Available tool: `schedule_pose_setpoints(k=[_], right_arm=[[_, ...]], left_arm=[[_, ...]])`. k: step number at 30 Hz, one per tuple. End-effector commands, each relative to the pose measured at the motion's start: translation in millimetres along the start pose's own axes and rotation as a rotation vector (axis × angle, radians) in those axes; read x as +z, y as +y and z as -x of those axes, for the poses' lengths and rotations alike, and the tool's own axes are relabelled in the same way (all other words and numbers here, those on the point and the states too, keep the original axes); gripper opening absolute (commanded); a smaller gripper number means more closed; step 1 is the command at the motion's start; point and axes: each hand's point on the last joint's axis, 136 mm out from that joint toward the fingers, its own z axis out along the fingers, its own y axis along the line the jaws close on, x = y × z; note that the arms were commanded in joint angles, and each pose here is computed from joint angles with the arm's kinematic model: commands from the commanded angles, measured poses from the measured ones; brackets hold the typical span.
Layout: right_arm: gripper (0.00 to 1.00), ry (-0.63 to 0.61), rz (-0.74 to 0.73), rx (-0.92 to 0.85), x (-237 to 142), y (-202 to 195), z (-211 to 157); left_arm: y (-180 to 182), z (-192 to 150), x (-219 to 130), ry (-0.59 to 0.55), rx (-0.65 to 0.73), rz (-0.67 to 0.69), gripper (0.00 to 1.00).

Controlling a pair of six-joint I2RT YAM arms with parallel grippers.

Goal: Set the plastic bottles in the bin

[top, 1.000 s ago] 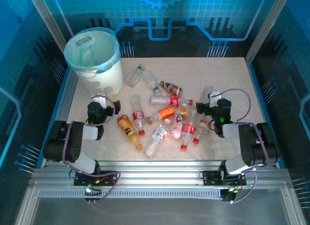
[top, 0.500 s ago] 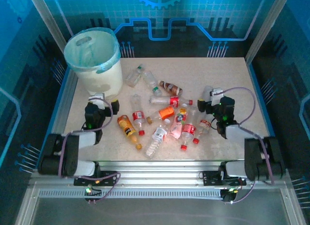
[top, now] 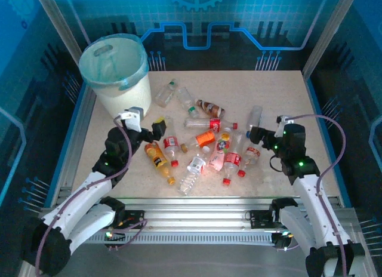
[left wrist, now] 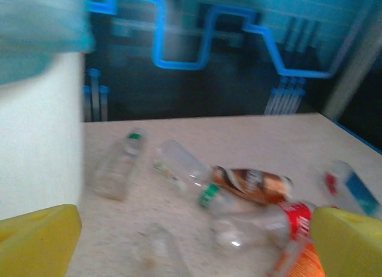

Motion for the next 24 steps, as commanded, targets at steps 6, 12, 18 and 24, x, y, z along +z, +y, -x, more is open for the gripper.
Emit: schedule_pose_setpoints(k=[6,12,18,24], right_arm=[[0.99,0.375,-0.108,0.13,18,-25,-82],[0.93,0.442,-0.099,0.176,39,-21,-93],[0.91,0.45,-0.149,0.195,45,-31,-107],[0.9,0.492,-0.178,0.216,53,-38,-121]], left_arm=[[-83,-16,4,0.222,0.057,-0.318,0.99],[-113,-15,10,0.268,0.088,-0.394,0.98],[-114,-21,19,0.288,0.088,-0.365,0.98],[-113,-27,24,0.297,0.083,-0.351,0.96]])
